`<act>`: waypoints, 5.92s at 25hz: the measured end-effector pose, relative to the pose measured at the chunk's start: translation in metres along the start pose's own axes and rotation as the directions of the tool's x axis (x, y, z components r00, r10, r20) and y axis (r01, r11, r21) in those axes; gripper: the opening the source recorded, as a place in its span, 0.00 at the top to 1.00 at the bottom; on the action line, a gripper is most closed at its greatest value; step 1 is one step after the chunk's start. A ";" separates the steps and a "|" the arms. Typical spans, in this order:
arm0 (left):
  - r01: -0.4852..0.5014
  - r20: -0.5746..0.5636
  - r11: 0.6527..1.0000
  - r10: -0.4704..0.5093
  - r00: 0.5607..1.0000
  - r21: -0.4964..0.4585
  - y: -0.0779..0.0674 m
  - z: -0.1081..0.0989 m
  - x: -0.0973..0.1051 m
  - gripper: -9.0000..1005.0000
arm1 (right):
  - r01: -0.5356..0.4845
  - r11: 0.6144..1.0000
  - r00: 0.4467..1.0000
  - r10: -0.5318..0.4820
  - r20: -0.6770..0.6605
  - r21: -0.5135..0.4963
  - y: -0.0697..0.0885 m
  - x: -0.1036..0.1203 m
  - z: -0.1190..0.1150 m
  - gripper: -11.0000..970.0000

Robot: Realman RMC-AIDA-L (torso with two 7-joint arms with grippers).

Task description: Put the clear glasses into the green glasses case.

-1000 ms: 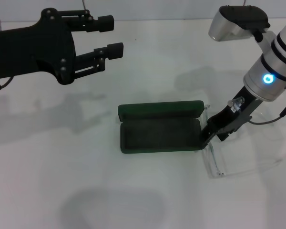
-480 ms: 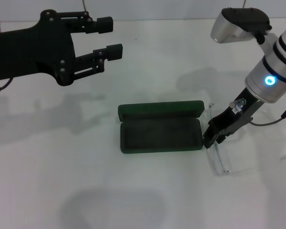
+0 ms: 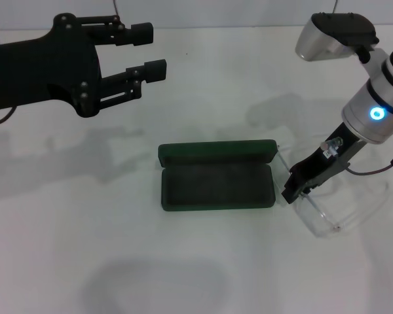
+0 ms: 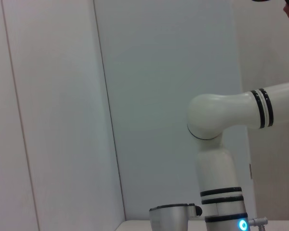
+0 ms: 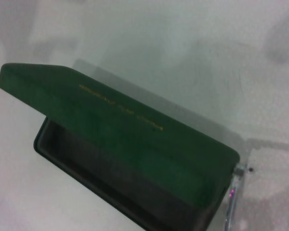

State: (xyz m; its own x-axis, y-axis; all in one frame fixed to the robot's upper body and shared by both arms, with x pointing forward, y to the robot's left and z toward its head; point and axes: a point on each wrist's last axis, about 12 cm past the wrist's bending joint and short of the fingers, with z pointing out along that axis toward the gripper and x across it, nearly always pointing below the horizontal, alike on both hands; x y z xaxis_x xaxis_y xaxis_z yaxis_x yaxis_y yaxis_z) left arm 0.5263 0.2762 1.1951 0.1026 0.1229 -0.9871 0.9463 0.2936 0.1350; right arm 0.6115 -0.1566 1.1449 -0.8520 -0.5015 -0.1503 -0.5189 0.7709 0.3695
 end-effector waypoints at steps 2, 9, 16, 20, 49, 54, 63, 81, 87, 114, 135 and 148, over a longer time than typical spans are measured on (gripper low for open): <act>0.002 0.001 1.000 -0.002 1.000 -0.001 0.000 0.000 0.000 0.55 | 0.003 1.000 1.000 -0.003 0.004 -0.001 -0.001 0.001 -0.002 0.75; 0.001 0.006 1.000 -0.001 1.000 -0.001 0.000 0.000 0.000 0.55 | -0.031 0.999 0.999 0.032 0.025 -0.037 -0.011 0.015 -0.004 0.77; -0.004 0.011 1.000 0.004 1.000 -0.003 0.000 -0.001 -0.001 0.55 | -0.048 0.997 0.998 0.050 0.039 -0.059 -0.017 0.026 -0.010 0.77; -0.006 0.016 1.000 0.006 1.000 -0.005 0.000 -0.001 -0.002 0.55 | -0.005 0.997 0.998 0.009 0.064 -0.074 -0.012 0.024 -0.027 0.78; 0.201 0.351 0.978 -0.207 0.913 0.054 -0.011 -0.011 -0.011 0.56 | 0.449 0.891 0.771 -0.353 0.530 -0.059 -0.019 0.103 -0.140 0.87; 0.210 0.440 0.972 -0.237 0.866 0.110 -0.014 -0.009 -0.009 0.56 | 0.663 0.748 0.606 -0.568 0.557 0.041 0.006 0.111 -0.137 0.87; 0.279 0.447 0.947 -0.321 0.835 0.160 -0.019 0.002 0.006 0.57 | 0.815 0.550 0.402 -0.762 0.507 0.181 0.029 0.090 -0.113 0.87; 0.267 0.375 0.948 -0.313 0.872 0.170 -0.026 0.013 0.023 0.79 | 0.872 0.241 -0.026 -0.848 0.530 0.427 0.058 0.061 -0.065 0.87; 0.258 0.374 0.949 -0.309 0.874 0.182 -0.031 0.016 0.025 0.80 | 0.867 0.216 -0.051 -0.858 0.512 0.448 0.069 0.052 -0.049 0.87; 0.309 0.349 0.927 -0.368 0.862 0.214 -0.043 0.017 0.049 0.89 | 0.864 0.152 -0.174 -0.804 0.568 0.481 0.092 0.055 -0.046 0.87; 0.316 0.300 0.919 -0.379 0.875 0.237 -0.047 0.019 0.053 0.89 | 0.856 0.138 -0.222 -0.771 0.596 0.498 0.093 0.064 -0.043 0.87; 0.300 0.287 0.908 -0.382 0.878 0.291 -0.051 0.017 0.051 0.89 | 0.852 0.146 -0.220 -0.771 0.598 0.502 0.091 0.066 -0.041 0.87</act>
State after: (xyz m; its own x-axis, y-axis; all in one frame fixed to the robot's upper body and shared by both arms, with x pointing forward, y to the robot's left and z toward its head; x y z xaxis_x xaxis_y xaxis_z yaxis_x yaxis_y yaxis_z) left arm 0.4884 0.2509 1.1360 -0.1836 -0.2765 -0.9433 0.9796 0.0280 -0.1988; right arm 0.5109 -0.1362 1.2063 0.5457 -0.2492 -0.8001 -0.8371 -0.1177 -0.5343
